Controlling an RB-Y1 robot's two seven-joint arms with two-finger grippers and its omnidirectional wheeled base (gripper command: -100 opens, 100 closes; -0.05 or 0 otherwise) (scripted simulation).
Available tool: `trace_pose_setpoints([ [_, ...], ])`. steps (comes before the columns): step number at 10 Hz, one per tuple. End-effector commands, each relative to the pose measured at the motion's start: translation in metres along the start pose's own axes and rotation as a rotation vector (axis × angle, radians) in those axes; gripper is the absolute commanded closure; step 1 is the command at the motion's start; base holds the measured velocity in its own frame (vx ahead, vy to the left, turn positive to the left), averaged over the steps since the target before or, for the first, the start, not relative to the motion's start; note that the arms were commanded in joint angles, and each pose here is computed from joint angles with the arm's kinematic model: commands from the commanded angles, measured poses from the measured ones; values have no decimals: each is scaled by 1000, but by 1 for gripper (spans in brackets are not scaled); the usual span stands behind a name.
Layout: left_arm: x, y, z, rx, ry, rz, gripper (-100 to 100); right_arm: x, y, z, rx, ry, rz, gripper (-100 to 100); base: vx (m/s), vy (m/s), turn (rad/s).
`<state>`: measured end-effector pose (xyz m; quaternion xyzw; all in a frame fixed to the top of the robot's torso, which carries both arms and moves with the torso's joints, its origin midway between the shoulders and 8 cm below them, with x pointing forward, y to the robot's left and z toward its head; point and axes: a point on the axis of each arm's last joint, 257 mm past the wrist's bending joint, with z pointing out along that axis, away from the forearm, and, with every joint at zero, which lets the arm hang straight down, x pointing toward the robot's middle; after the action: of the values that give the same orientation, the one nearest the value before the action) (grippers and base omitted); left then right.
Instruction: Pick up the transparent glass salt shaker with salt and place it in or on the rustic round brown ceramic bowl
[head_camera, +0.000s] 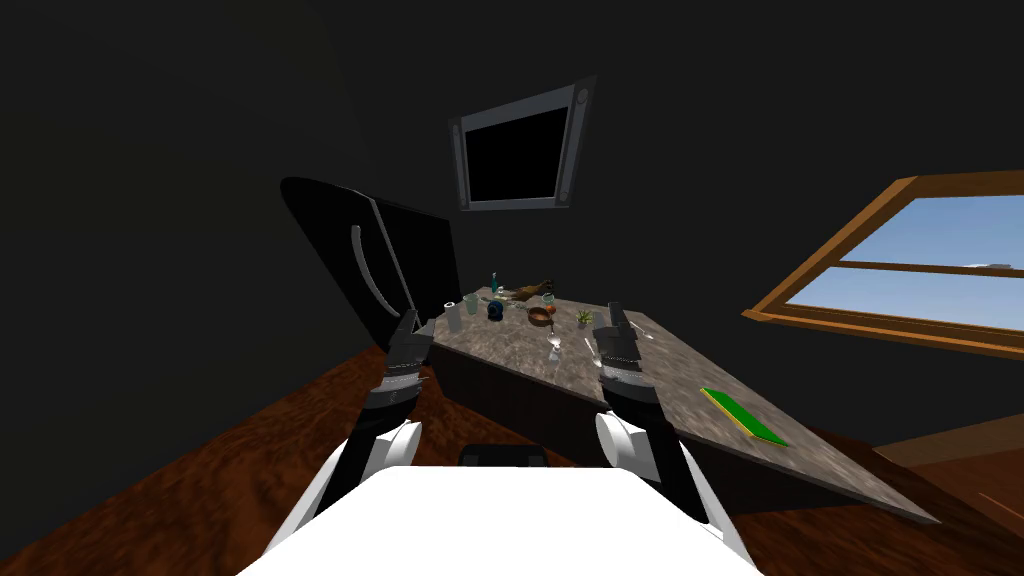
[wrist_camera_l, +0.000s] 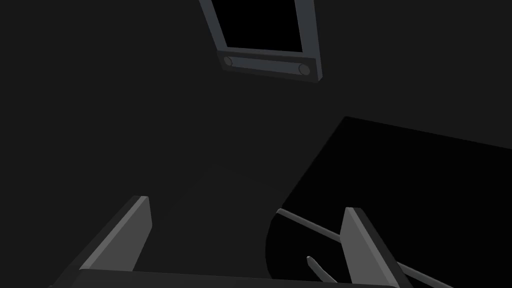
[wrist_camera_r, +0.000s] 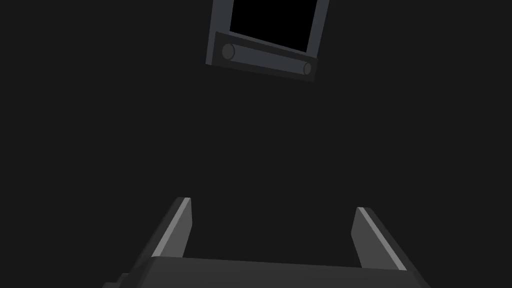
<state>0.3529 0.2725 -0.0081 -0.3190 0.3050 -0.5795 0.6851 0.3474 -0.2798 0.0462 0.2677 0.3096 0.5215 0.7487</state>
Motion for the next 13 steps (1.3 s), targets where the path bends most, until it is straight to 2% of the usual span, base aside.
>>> trace_pose_setpoints([
  [1, 0, 0, 0, 0, 0, 0, 0, 4, -4, -1, 8, 30, -15, -100, -23, 6, 2],
  [6, 0, 0, 0, 0, 0, 0, 0, 21, -41, -11, 87, 161, -99, -100, -70, 23, 5],
  [13, 0, 0, 0, 0, 0, 0, 0, 30, -124, -43, 264, 361, -289, -100, -97, 46, 17],
])
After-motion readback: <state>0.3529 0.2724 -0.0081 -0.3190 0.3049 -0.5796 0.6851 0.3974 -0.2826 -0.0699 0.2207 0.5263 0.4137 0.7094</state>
